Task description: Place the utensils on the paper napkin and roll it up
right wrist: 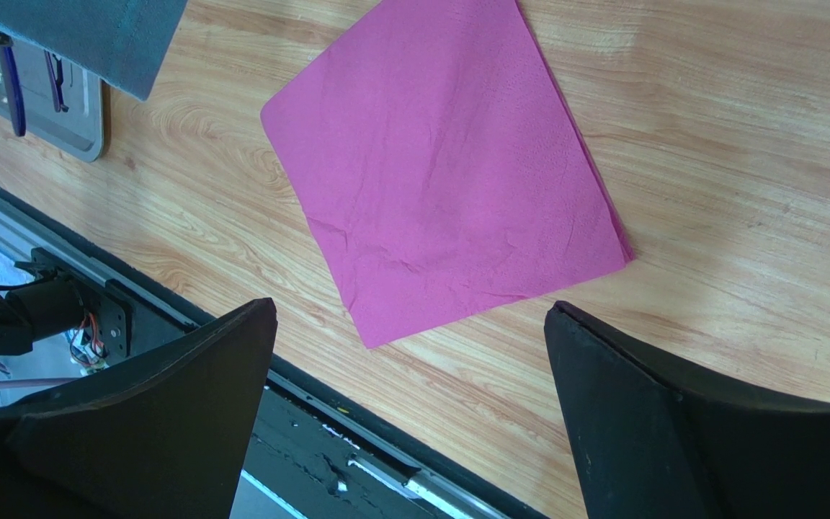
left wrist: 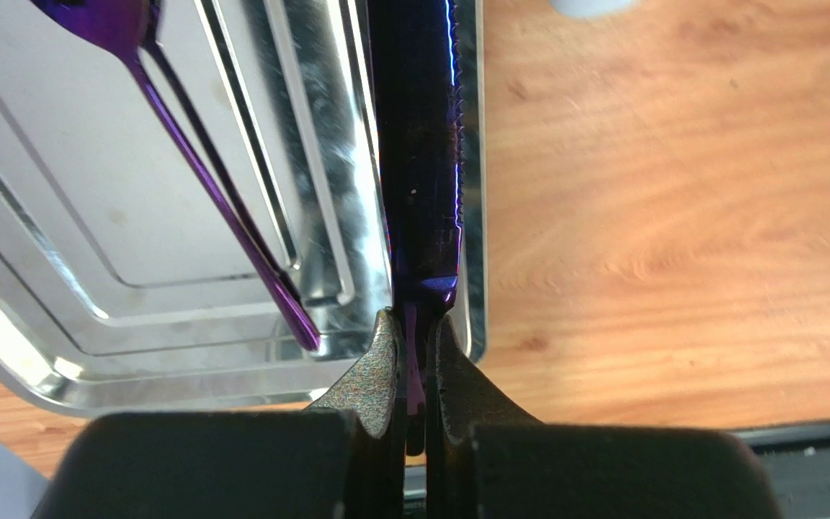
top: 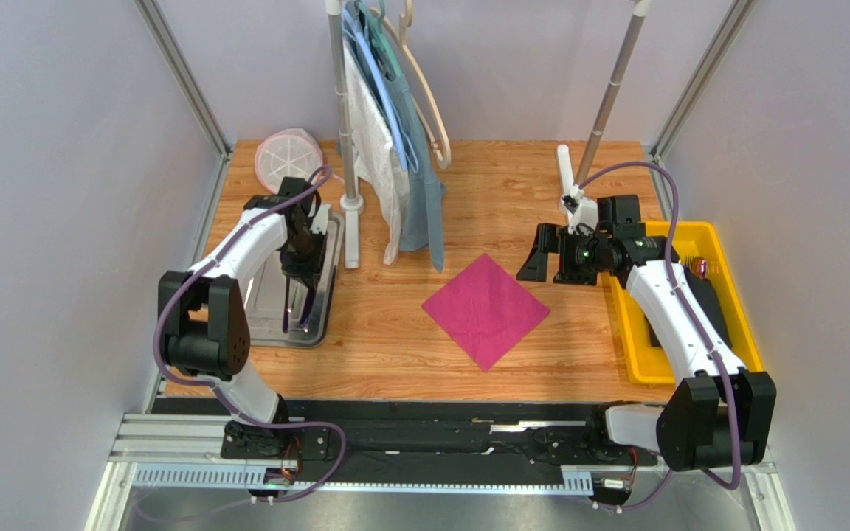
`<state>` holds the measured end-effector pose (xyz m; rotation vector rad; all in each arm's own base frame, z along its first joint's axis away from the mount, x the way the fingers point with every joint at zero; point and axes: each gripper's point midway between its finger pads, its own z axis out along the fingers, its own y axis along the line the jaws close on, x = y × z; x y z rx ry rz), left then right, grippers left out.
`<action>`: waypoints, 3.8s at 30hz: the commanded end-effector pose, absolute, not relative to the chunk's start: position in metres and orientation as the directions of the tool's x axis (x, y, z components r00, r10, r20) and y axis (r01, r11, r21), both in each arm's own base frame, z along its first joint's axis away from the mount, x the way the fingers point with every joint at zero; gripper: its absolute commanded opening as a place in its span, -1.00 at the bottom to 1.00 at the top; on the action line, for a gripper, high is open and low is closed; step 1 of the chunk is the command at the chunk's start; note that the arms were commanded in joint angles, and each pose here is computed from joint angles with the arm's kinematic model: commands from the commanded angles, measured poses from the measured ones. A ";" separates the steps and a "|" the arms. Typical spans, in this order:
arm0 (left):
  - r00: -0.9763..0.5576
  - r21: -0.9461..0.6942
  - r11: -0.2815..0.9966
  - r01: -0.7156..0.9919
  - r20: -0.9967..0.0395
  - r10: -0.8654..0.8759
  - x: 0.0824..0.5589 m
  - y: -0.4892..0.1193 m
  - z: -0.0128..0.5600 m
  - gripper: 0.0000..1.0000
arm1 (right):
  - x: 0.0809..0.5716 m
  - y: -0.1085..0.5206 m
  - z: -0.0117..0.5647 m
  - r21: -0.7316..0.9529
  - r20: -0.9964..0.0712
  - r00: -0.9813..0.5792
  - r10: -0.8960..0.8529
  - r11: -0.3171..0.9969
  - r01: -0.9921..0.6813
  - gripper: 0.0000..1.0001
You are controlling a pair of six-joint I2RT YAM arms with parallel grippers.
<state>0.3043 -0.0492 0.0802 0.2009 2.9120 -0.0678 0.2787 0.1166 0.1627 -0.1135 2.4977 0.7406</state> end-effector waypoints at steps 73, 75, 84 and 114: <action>-0.970 -0.334 0.941 0.055 -0.241 -0.029 0.316 -0.447 0.062 -1.00 | 0.288 0.044 0.178 0.375 -0.628 -0.732 0.264 0.927 0.013 1.00; -0.971 -0.335 0.941 0.052 -0.237 -0.030 0.315 -0.448 0.061 -1.00 | 0.287 0.044 0.177 0.375 -0.628 -0.732 0.264 0.927 0.013 1.00; -0.976 -0.326 0.945 0.036 -0.216 -0.038 0.317 -0.447 0.047 -1.00 | 0.283 0.045 0.175 0.380 -0.627 -0.732 0.266 0.925 0.011 1.00; -0.974 -0.329 0.944 0.021 -0.220 -0.055 0.328 -0.441 0.044 -0.43 | 0.282 0.048 0.173 0.398 -0.624 -0.730 0.278 0.917 0.009 1.00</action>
